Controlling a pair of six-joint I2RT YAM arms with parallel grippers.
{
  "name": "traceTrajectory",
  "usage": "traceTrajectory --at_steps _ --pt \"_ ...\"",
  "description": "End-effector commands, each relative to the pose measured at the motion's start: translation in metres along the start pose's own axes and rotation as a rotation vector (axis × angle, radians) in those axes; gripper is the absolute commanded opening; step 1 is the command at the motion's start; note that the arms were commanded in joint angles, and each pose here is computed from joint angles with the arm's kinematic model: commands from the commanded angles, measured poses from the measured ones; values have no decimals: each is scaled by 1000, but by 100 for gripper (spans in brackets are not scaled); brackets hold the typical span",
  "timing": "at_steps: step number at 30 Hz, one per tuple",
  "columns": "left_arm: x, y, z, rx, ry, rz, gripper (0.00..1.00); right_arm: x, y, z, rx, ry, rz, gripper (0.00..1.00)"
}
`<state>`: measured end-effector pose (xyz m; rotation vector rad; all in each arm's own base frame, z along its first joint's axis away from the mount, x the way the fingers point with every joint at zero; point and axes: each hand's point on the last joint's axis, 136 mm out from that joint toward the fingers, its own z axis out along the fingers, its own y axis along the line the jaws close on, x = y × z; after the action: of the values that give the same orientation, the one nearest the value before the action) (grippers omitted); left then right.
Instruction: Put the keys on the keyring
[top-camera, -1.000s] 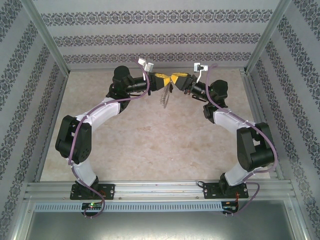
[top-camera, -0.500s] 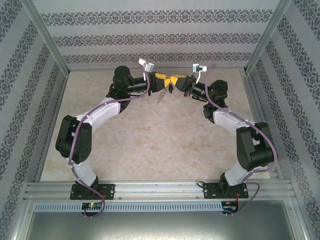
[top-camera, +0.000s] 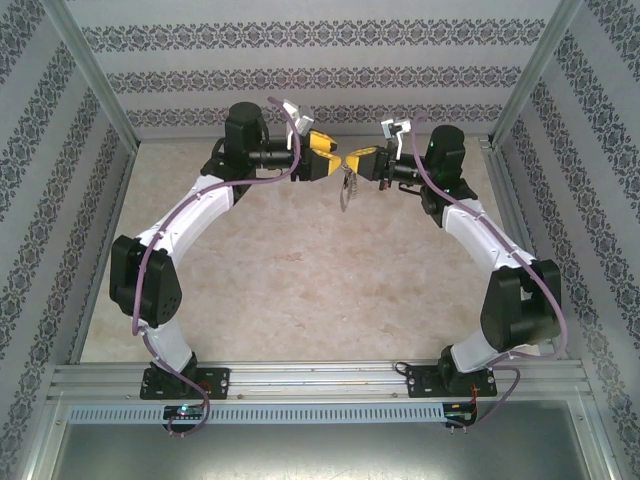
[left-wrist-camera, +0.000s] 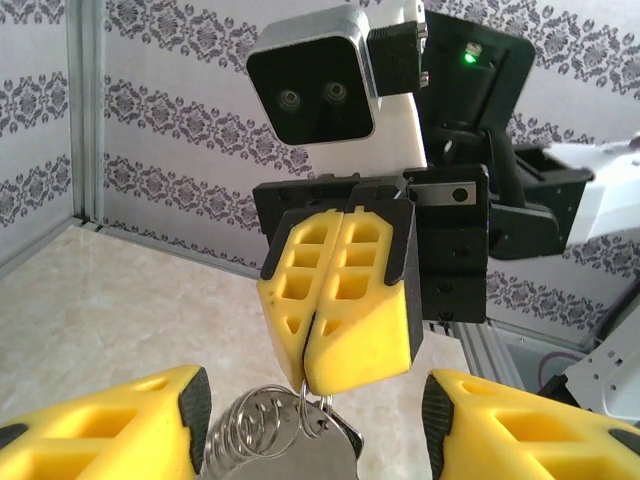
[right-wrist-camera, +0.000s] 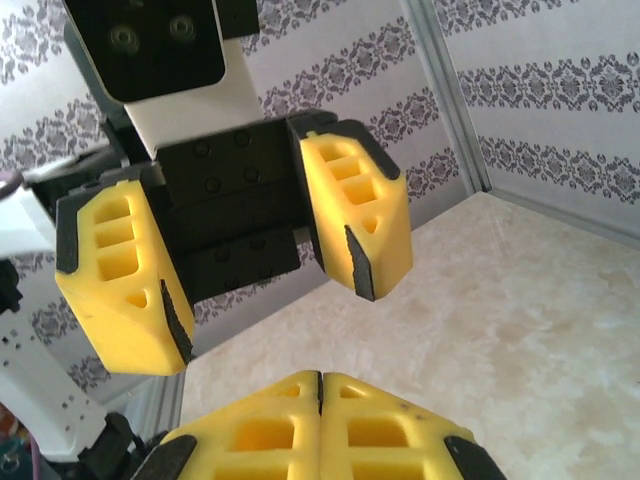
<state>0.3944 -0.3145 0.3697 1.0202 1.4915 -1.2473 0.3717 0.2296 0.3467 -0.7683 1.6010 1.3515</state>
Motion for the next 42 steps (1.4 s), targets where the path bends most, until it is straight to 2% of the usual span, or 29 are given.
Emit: traceTrajectory --at_steps 1,7,26,30,35,40,42 --pt "21 -3 0 59 95 -14 58 8 16 -3 -52 75 -43 0" --pt "27 -12 0 126 123 -25 55 6 19 -2 -68 76 -50 0" --pt "36 -18 16 175 156 -33 49 6 23 6 -88 81 -59 0" --pt "36 -18 20 183 155 -32 42 6 25 7 -94 82 -60 0" --pt "34 -18 22 187 145 -28 26 7 25 7 -94 86 -62 0" --pt "33 -18 21 180 140 -19 26 8 25 7 -94 91 -60 0" --pt "32 -19 21 177 137 -11 18 8 23 7 -87 90 -61 0"
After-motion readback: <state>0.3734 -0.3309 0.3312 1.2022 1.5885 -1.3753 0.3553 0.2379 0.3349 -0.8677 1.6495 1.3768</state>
